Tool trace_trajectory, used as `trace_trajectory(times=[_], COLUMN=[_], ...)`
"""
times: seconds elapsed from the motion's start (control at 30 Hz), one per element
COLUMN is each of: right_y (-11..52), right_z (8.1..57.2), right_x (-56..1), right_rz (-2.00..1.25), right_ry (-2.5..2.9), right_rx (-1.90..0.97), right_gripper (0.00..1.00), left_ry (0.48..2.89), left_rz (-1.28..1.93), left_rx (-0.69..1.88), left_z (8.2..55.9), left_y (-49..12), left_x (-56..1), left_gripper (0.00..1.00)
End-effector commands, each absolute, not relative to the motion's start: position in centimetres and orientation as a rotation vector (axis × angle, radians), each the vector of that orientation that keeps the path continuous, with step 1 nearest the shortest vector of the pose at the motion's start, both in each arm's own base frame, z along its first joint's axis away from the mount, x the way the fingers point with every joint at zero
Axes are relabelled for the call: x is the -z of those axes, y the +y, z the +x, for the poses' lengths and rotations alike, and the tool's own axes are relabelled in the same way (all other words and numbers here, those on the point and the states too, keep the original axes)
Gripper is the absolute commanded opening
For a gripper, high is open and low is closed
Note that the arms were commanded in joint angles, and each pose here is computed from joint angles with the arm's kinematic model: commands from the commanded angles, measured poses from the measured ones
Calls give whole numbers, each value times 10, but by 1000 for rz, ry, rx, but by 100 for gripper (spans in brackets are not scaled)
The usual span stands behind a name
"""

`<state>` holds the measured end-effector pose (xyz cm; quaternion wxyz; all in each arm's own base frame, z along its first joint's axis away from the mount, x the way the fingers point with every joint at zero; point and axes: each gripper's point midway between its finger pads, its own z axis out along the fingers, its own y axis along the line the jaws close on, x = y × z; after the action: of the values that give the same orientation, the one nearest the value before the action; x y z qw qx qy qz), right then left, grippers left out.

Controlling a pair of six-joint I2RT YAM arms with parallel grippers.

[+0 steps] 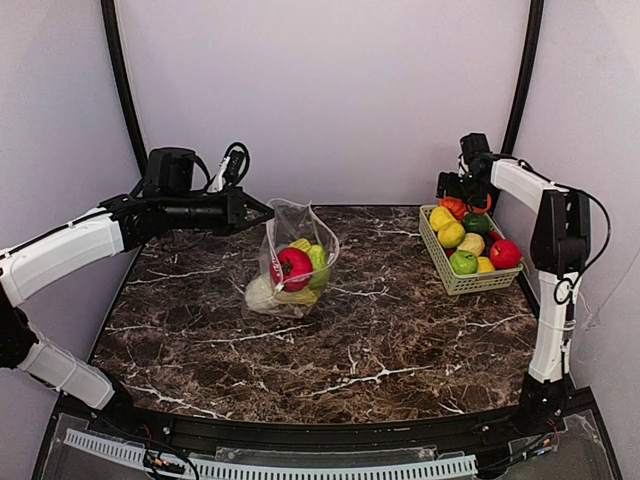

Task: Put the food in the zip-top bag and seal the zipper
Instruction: Pick up the fake vegetable from the bin.

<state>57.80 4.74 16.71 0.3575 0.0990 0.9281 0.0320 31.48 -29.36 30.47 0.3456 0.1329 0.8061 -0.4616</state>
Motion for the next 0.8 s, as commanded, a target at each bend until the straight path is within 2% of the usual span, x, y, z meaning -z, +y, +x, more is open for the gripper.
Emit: trace_trajectory(times=[0.0,0.53,0.77], right_y=[41,39,40], right_z=[592,603,604], right_x=[-166,-124,-129], right_rz=[320,362,357], right_ry=[2371,2440,2432], right_rx=[-72,-33,-44], right_gripper=[98,95,84], left_ry=[2080,2085,2086], left_rz=[339,335,335], left_rx=[1190,1198,1199], left_z=[313,316,317], left_y=[-287,-290,-291], left_x=[-306,-303,-302], left_gripper=[1,1,1])
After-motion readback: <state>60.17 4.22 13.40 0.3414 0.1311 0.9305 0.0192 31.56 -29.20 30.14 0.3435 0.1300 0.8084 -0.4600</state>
